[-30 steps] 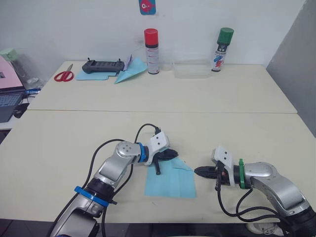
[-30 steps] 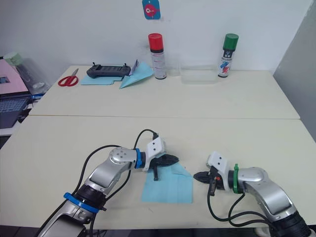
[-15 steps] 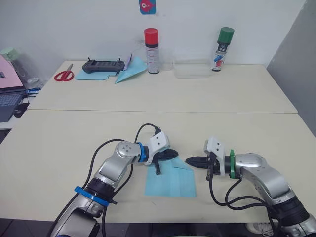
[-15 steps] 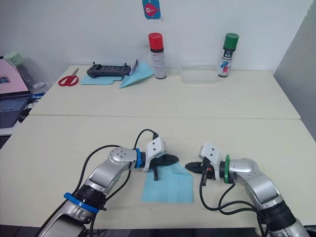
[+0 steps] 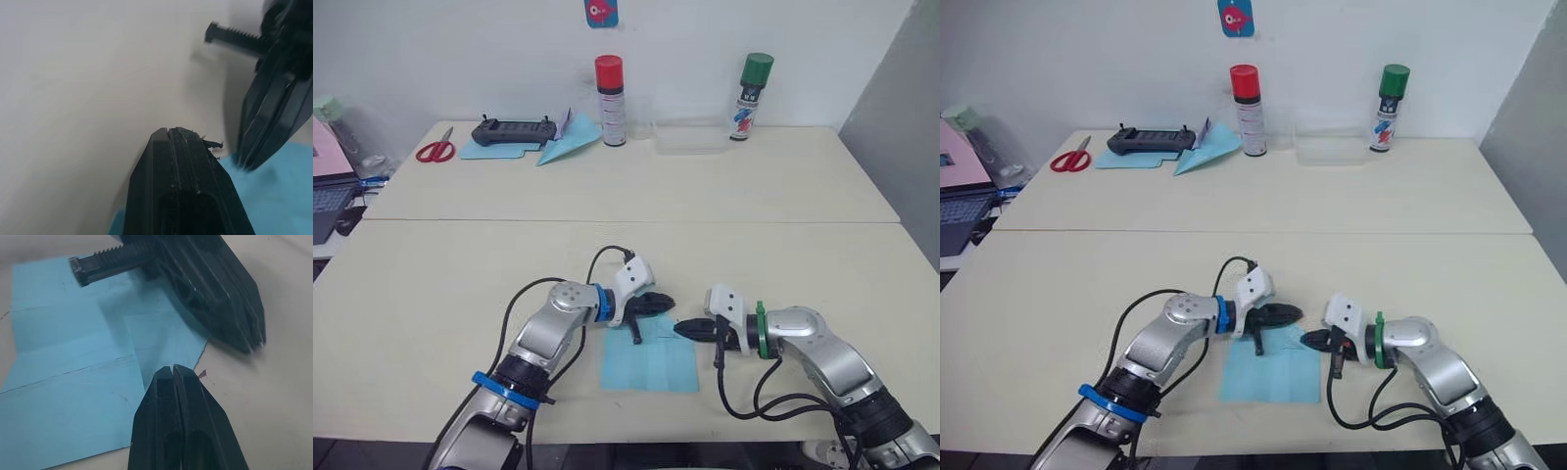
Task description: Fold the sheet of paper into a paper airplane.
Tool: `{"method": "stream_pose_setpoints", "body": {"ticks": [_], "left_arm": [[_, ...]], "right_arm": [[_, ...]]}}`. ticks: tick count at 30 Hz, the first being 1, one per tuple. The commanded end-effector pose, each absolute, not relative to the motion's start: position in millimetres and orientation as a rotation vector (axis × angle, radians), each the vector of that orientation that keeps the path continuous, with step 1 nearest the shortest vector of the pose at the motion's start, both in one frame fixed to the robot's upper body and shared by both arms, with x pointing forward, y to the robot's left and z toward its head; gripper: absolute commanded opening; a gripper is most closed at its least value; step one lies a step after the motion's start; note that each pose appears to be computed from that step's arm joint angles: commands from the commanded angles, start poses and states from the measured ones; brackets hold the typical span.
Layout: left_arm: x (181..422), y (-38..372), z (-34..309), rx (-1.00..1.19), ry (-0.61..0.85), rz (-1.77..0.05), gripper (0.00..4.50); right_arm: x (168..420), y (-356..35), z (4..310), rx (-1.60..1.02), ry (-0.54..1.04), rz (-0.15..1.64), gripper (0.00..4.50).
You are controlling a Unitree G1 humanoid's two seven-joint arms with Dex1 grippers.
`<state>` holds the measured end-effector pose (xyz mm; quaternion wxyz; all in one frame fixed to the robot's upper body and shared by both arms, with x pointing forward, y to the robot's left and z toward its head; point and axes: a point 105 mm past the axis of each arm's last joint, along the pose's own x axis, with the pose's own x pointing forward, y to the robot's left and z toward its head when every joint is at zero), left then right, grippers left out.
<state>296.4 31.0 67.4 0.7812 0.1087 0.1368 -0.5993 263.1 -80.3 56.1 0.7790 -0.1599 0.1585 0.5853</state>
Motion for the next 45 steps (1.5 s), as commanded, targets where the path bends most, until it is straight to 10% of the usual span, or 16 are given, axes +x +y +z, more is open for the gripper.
{"method": "stream_pose_setpoints", "body": {"ticks": [1,19,29,45], "left_arm": [[287.5,32.8,61.2,0.248,0.331,-1.308,0.00],[329.3,106.0,31.3,0.420,0.425,-0.995,0.00],[348.0,126.1,104.4,0.143,0.174,-0.838,0.00],[270.3,149.4,88.2,-0.295,0.446,-0.829,0.94]], "right_arm": [[262.4,-87.9,36.6,-0.368,0.430,1.235,0.02],[259.7,-87.3,32.1,-0.369,0.440,1.234,0.02],[266.3,-74.9,32.7,-0.386,0.414,1.277,0.02],[273.9,-69.4,35.4,-0.387,0.396,1.304,0.00]]}}
